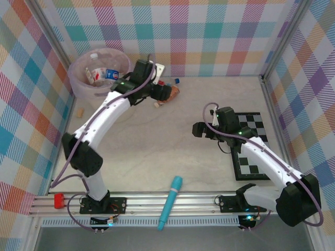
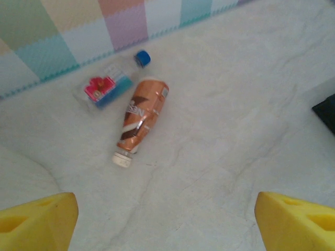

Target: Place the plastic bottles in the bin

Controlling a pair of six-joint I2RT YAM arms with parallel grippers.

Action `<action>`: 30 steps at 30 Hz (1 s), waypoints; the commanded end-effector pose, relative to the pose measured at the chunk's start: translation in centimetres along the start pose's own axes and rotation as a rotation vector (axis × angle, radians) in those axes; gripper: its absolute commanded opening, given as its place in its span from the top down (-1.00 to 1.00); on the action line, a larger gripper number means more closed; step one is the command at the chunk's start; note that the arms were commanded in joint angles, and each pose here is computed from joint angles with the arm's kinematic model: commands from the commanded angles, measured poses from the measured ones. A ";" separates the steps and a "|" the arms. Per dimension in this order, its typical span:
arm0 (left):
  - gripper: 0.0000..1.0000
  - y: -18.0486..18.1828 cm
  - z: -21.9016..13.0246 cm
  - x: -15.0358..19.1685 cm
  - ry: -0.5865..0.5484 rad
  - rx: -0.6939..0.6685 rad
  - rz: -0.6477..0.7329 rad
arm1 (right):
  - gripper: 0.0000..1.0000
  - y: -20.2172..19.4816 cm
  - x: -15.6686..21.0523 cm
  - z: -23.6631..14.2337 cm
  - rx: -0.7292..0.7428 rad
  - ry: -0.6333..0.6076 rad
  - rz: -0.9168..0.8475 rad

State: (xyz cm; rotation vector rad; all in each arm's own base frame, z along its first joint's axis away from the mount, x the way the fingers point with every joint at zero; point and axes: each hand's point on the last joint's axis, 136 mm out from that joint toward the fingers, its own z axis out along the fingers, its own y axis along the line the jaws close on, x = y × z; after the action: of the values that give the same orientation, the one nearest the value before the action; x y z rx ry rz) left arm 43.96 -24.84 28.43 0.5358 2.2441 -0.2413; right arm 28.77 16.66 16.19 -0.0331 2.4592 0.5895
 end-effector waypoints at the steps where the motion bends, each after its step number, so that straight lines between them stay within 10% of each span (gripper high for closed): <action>1: -0.78 -1.0 4.1 0.3 0.006 0.029 0.027 | -0.99 0.4 -0.6 -0.9 -0.024 -0.036 0.012; 13: -0.80 1.7 17.3 3.1 0.097 -0.053 -0.049 | -0.99 0.3 0.4 -3.1 -0.023 -0.025 -0.057; 30: -0.83 6.8 25.2 5.9 0.099 -0.119 -0.202 | -0.99 0.2 1.6 -3.3 -0.024 0.022 -0.079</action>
State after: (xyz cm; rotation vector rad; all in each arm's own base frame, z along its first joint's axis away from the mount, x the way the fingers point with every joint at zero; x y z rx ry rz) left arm 59.81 -25.84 7.70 0.3122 2.3792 -0.1709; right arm 25.90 15.78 17.64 -0.1197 2.4566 0.5940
